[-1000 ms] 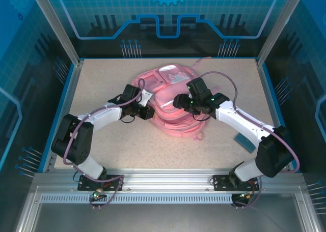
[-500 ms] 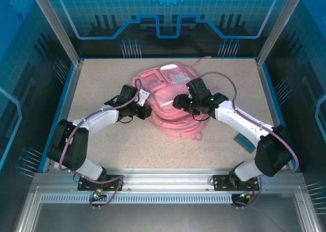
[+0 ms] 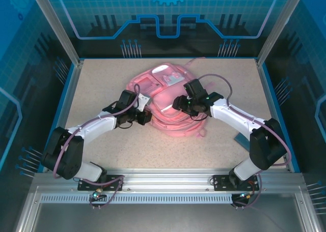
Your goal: Pack books, pencil case, and school supplies into a backpack
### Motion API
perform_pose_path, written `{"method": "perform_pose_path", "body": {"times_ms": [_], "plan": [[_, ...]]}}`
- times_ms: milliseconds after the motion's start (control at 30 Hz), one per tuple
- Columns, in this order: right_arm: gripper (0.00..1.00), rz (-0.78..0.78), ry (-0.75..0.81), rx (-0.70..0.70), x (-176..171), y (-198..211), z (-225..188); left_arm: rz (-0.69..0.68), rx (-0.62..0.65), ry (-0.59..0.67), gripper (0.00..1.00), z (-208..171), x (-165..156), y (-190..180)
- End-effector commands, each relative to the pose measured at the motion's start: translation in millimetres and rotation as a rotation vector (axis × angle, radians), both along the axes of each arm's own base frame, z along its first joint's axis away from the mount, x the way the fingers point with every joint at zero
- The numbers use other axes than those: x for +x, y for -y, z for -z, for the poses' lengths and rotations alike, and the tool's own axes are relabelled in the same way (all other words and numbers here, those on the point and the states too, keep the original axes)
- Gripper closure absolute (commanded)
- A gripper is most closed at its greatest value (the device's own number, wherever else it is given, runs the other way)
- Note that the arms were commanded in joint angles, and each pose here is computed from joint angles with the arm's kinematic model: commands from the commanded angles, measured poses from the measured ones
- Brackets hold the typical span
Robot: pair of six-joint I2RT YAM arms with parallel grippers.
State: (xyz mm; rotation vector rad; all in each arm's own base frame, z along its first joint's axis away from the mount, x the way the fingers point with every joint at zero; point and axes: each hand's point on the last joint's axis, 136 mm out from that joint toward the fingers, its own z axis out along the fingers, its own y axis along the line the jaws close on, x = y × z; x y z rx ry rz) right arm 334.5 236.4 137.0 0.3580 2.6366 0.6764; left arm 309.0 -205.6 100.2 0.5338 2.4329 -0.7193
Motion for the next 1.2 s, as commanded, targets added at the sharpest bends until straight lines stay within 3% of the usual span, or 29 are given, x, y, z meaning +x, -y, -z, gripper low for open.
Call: {"method": "perform_pose_path", "body": {"times_ms": [0,567,833,1067,1167], "plan": [[0.44,-0.008,0.078,0.086,20.5,-20.0,-20.0,0.131,-0.097,0.006,0.95,-15.5,-25.6,30.8],[0.45,0.010,0.083,0.051,23.8,-13.6,-16.9,0.028,0.021,0.025,0.78,2.6,-23.0,8.7],[0.45,0.009,0.084,0.051,23.4,-13.4,-18.0,0.005,0.034,0.039,0.87,5.1,-18.6,5.4],[0.45,0.007,0.083,0.051,22.7,-13.4,-16.9,-0.020,0.043,0.063,0.86,2.9,-11.7,2.9],[0.46,0.003,0.078,0.056,22.1,-14.8,-15.6,-0.005,0.019,0.067,0.97,-0.4,-11.9,7.5]]}}
